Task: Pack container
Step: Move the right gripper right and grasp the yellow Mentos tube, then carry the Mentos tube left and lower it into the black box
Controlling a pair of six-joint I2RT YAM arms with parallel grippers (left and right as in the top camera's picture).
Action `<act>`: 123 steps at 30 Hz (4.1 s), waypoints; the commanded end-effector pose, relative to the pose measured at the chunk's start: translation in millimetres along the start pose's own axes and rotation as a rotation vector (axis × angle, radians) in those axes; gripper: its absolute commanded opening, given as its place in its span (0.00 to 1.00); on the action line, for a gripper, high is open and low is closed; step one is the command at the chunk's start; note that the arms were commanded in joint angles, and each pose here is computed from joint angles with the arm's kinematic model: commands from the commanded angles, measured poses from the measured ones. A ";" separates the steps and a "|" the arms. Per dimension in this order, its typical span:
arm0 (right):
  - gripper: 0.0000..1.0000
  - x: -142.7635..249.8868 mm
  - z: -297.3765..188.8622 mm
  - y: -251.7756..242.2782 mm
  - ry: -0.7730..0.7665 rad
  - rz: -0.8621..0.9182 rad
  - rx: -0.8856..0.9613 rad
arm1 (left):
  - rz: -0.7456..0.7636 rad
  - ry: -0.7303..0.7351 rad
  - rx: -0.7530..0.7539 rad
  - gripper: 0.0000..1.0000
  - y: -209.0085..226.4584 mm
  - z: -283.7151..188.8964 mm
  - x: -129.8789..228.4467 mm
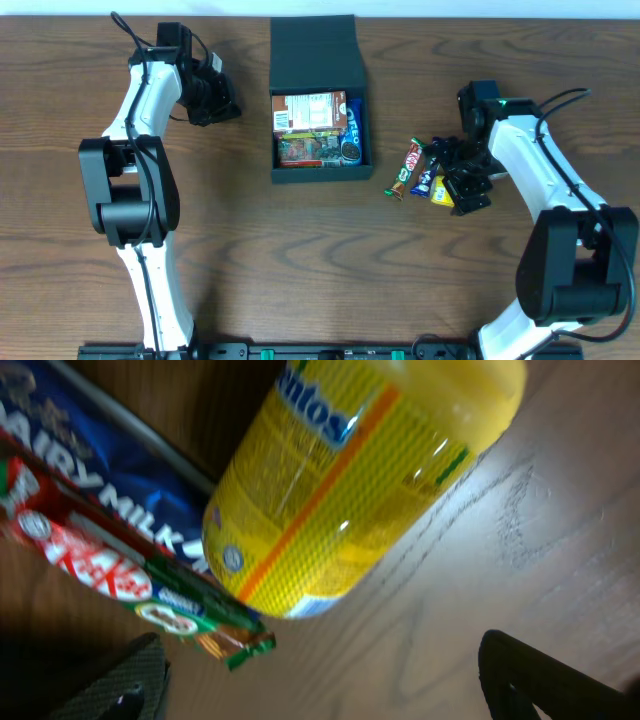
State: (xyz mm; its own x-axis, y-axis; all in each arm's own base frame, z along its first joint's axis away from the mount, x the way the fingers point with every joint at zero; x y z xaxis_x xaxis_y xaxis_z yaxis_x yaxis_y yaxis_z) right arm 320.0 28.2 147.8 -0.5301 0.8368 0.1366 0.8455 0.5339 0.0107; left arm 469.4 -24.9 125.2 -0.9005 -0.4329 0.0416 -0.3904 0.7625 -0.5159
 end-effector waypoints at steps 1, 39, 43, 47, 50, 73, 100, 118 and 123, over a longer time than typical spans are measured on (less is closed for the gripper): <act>0.99 -11.7 -1.3 -5.3 -0.074 0.118 0.025 | 0.021 0.010 0.001 0.06 1.5 1.7 1.5; 0.60 -39.4 44.5 -12.5 -0.183 0.189 -0.098 | 0.029 0.009 0.002 0.06 1.4 1.7 1.2; 0.50 -45.1 39.6 -10.2 -0.180 0.167 -0.134 | 0.027 0.011 0.001 0.06 1.6 1.7 1.6; 0.41 -59.7 18.0 -3.3 -0.215 0.075 -0.188 | 0.025 0.014 -0.001 0.06 1.8 1.5 2.2; 0.39 -71.1 -11.1 4.0 -0.267 0.002 -0.241 | 0.025 0.014 -0.001 0.06 1.4 0.6 2.5; 0.20 77.4 -113.1 129.8 -0.245 -0.379 -0.670 | 0.034 -0.030 -0.014 0.06 -1.6 -16.0 1.3; 0.02 194.5 -35.9 182.6 -0.359 -0.166 -0.684 | 0.006 -0.042 -0.019 0.06 21.7 -30.4 -8.2; 0.02 207.3 -13.4 173.4 -0.238 -0.225 -0.571 | 0.005 -0.027 -0.024 0.06 22.7 -30.3 -5.8; 0.02 207.2 -11.8 170.7 -0.249 -0.245 -0.549 | 0.002 -0.022 -0.026 0.06 23.1 -30.3 -5.1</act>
State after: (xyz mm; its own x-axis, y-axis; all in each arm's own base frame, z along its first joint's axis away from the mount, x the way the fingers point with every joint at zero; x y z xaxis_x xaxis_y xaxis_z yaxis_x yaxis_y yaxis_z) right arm 358.1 286.4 183.6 -0.6399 0.7527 -0.1549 0.5971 0.6139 0.5164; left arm 461.7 8.6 126.5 -0.8881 -0.4565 0.0541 -0.4219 0.7626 -0.4903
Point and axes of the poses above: each gripper's point midway between its finger pads, its own z axis out along the fingers, its own y axis along the line the jaws close on, x = y × z, the point moved 9 cm from there along -z, back along the fingers, and after that the axes turned 12 degrees about -z, right-handed, at the moved point
